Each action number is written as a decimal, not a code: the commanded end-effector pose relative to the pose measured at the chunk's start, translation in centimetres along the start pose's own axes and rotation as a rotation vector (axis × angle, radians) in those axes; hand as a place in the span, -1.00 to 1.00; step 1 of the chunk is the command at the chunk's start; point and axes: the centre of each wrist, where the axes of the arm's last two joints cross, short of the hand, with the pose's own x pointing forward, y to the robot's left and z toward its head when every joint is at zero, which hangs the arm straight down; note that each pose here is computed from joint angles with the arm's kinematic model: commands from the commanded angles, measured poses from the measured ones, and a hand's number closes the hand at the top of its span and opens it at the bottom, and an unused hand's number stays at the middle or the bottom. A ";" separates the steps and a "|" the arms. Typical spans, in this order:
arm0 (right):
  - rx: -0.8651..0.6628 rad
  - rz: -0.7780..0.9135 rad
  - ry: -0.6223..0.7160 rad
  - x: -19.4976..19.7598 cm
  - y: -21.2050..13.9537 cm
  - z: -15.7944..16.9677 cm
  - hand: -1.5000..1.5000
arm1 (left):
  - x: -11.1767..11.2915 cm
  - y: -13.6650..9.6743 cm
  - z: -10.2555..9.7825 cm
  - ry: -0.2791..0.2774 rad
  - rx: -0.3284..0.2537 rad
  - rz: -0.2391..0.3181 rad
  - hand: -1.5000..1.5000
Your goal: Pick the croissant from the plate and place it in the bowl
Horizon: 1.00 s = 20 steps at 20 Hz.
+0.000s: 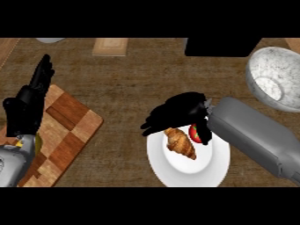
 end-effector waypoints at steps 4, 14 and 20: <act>0.086 -0.010 0.016 -1.6 2.2 -1.7 -1.00 | -1.6 1.9 -1.0 0.005 0.011 0.019 0.00; 0.099 -0.016 -0.002 -1.6 5.6 -5.3 -1.00 | -1.2 0.2 -0.3 0.000 0.034 -0.003 0.00; 0.137 0.054 -0.022 -2.3 7.2 -6.7 1.00 | -0.7 -0.2 1.3 -0.001 0.015 -0.011 0.00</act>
